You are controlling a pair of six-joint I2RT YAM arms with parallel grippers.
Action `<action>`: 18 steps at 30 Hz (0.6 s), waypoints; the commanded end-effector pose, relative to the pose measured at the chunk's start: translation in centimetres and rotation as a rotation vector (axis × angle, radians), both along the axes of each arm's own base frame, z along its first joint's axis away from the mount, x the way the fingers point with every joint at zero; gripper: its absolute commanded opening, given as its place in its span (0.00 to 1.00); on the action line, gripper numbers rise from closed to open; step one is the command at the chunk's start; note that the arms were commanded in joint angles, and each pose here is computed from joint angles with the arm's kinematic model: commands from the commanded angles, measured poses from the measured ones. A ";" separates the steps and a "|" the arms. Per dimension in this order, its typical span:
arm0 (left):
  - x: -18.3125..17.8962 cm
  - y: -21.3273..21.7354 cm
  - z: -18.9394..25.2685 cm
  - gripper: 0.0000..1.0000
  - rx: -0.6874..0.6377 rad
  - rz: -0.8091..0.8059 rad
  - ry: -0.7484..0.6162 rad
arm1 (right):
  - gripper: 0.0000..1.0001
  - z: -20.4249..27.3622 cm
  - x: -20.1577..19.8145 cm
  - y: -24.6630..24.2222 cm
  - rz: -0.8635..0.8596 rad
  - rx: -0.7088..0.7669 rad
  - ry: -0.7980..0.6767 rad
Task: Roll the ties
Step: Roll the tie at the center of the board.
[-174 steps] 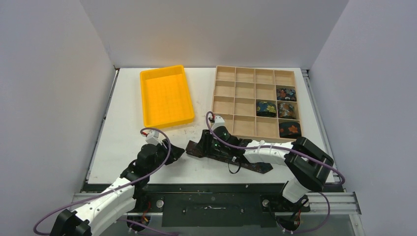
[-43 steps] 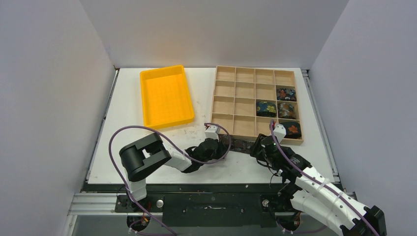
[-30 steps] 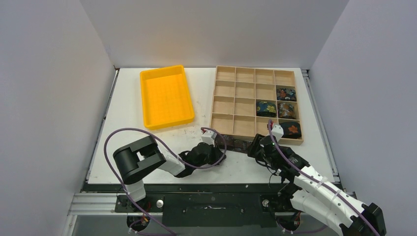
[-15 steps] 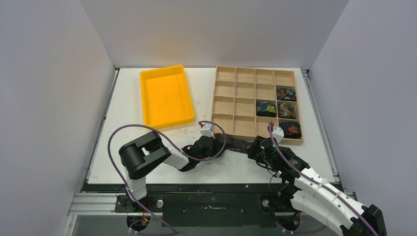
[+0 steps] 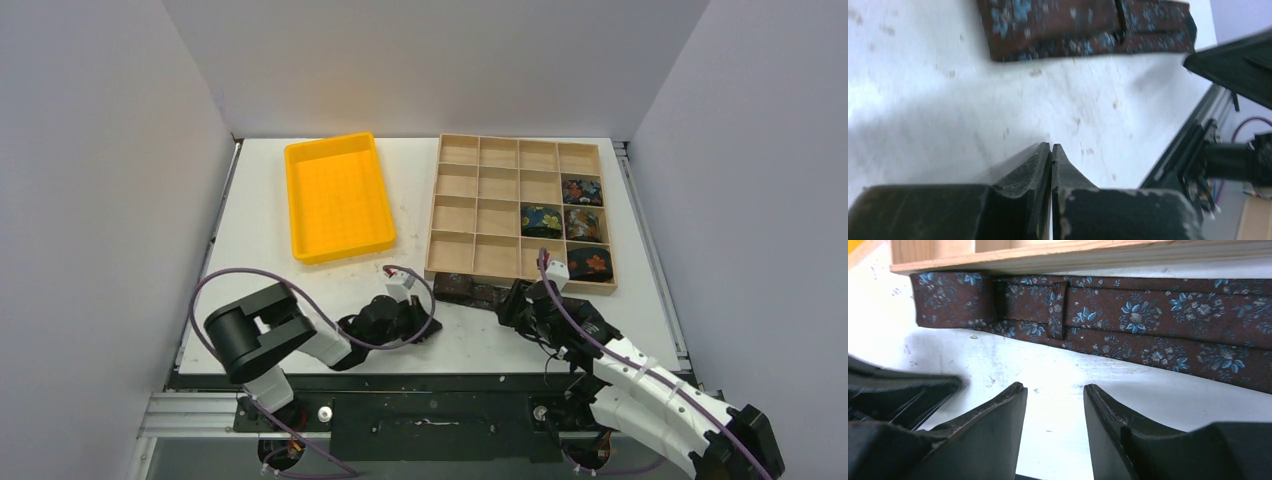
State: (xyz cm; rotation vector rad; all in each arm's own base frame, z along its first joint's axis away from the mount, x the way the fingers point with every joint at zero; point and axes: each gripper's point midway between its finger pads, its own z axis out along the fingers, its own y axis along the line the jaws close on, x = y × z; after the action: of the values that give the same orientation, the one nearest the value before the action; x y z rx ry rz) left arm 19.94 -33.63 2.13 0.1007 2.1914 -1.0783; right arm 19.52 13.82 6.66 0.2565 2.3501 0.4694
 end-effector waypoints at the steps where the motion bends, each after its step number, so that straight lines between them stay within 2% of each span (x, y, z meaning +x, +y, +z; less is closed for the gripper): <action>1: -2.5 0.6 3.5 0.00 -0.089 -0.094 -0.049 | 0.46 0.0 0.7 1.9 0.048 0.037 -0.015; 6: -1.2 3.4 5.4 0.00 -0.083 -0.006 -0.063 | 0.51 2.1 2.4 4.0 0.067 0.093 -0.062; 7: -0.5 4.1 5.7 0.09 -0.085 0.024 -0.061 | 0.53 2.6 2.9 4.4 0.069 0.106 -0.074; 11: 2.5 6.9 8.4 0.68 -0.192 0.127 -0.064 | 0.57 4.0 4.9 5.8 0.073 0.126 -0.115; 12: 3.1 7.5 9.1 0.89 -0.227 0.149 -0.066 | 0.57 4.2 5.5 6.1 0.074 0.120 -0.118; 13: 3.6 8.0 9.7 0.98 -0.261 0.169 -0.074 | 0.57 4.2 6.0 6.4 0.075 0.120 -0.118; 18: 4.9 8.3 11.1 0.96 -0.331 0.163 -0.094 | 0.57 4.6 7.9 8.3 0.096 0.196 -0.132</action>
State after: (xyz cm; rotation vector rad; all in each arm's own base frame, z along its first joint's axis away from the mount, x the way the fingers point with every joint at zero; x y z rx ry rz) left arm 24.68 -24.37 10.96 -0.2094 1.9432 -1.1692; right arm 24.57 19.72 8.16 0.2022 2.3233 0.6022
